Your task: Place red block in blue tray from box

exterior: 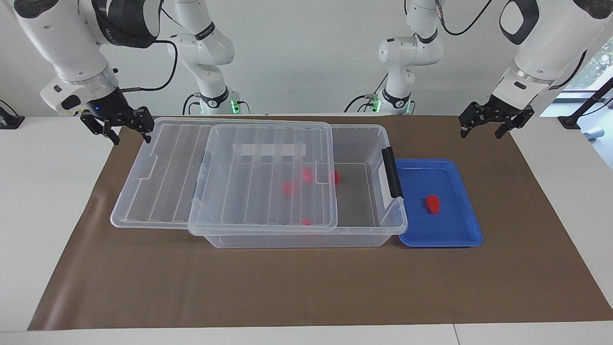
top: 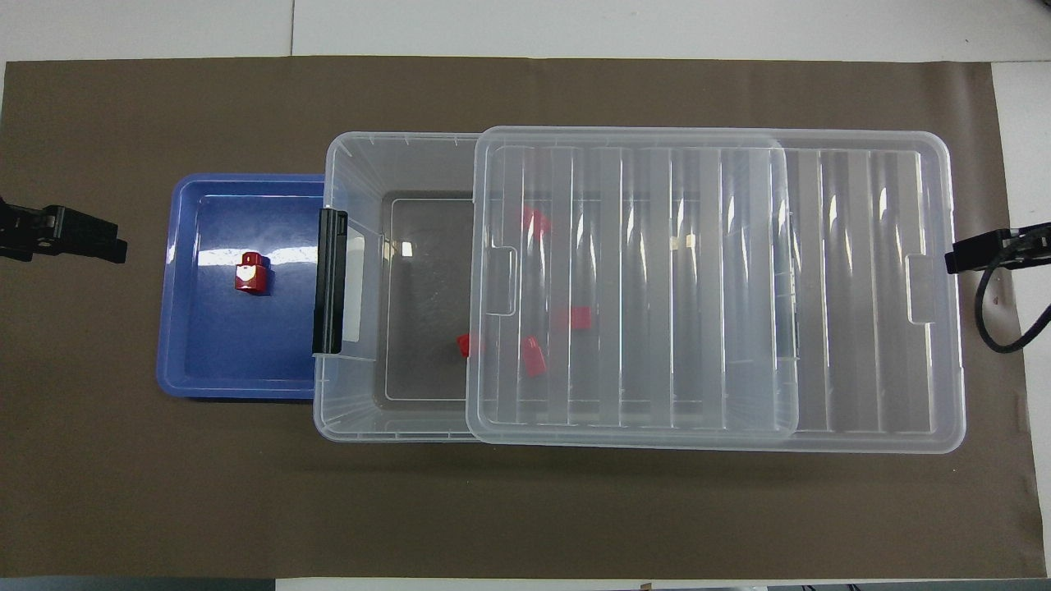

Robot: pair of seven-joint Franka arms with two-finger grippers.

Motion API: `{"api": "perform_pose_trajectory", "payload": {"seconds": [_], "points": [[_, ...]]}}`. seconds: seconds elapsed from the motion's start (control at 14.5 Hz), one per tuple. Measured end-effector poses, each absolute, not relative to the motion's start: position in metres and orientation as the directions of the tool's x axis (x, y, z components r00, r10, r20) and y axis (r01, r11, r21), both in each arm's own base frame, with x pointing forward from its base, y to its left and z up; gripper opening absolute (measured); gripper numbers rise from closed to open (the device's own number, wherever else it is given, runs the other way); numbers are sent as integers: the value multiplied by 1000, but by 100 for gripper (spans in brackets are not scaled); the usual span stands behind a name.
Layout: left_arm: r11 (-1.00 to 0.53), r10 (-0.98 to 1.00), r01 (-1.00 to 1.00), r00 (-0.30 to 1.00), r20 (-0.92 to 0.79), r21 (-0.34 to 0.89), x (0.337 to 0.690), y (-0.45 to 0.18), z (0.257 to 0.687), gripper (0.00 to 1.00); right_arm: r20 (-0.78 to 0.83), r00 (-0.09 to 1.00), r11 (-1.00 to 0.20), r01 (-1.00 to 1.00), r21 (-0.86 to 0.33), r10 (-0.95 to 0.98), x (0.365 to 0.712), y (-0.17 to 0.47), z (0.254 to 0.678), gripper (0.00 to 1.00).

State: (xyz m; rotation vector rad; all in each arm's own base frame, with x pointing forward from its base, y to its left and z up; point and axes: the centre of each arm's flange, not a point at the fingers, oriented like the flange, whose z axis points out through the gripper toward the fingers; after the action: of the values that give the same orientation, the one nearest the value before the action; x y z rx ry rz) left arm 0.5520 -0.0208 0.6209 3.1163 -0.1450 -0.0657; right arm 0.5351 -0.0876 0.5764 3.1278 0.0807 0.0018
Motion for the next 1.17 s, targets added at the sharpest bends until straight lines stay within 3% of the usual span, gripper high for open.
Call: {"api": "perform_pose_trajectory", "payload": {"seconds": [0.41,0.69,1.17], "points": [[-997,-79,-77,994,-74,25,548,-11,619,100,3,999,-999,-34,9,-34,521,-179,518,4],[-997,-79,-77,993,-86,26,546,-12,616,100,-37,999,-999,-40,-4,-40,534,-169,490,1],[-997,-81,-80,994,-77,26,541,-13,617,100,-38,999,-1000,-22,-14,-21,543,-137,488,1]]}}
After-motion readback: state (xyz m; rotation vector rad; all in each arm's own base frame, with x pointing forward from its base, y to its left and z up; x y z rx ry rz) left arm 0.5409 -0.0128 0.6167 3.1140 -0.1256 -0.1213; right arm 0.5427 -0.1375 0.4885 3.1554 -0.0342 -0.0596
